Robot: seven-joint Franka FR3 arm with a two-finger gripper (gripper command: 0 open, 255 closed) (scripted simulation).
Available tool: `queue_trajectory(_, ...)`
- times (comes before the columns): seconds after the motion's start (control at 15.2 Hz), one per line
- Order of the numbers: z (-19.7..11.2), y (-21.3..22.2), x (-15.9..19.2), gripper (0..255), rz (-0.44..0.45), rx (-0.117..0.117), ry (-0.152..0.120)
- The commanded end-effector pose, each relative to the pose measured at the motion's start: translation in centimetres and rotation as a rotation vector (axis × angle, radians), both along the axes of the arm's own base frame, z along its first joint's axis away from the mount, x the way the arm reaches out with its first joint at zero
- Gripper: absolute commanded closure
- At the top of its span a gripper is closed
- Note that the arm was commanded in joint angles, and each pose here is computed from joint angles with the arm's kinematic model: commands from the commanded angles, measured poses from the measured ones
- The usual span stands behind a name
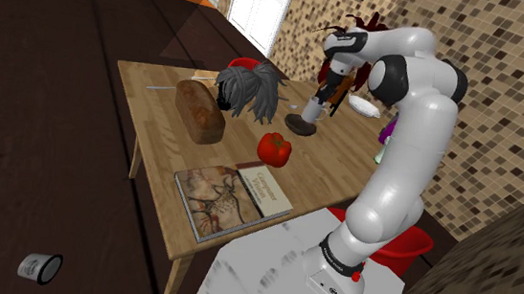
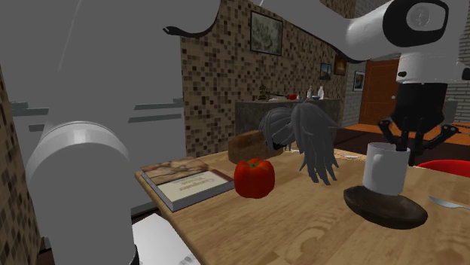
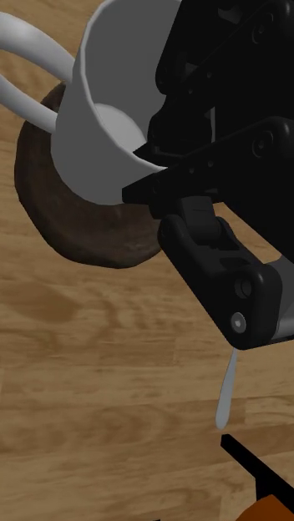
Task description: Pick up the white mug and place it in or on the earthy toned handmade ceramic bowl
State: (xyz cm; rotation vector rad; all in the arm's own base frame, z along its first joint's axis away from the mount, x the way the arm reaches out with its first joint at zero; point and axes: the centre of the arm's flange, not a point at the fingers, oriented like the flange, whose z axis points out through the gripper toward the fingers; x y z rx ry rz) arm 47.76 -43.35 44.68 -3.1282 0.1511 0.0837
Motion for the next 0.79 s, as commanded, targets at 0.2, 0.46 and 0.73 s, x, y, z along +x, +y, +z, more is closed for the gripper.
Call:
queue_trajectory(0.2, -2.6, 0.0, 0.0, 255, 0.0, 0.0, -0.001)
queue_trajectory(0.46, -3.3, 0.0, 0.0, 255, 0.0, 0.0, -0.001)
queue_trajectory(0.73, -3.3, 0.0, 0.0, 255, 0.0, 0.0, -0.001)
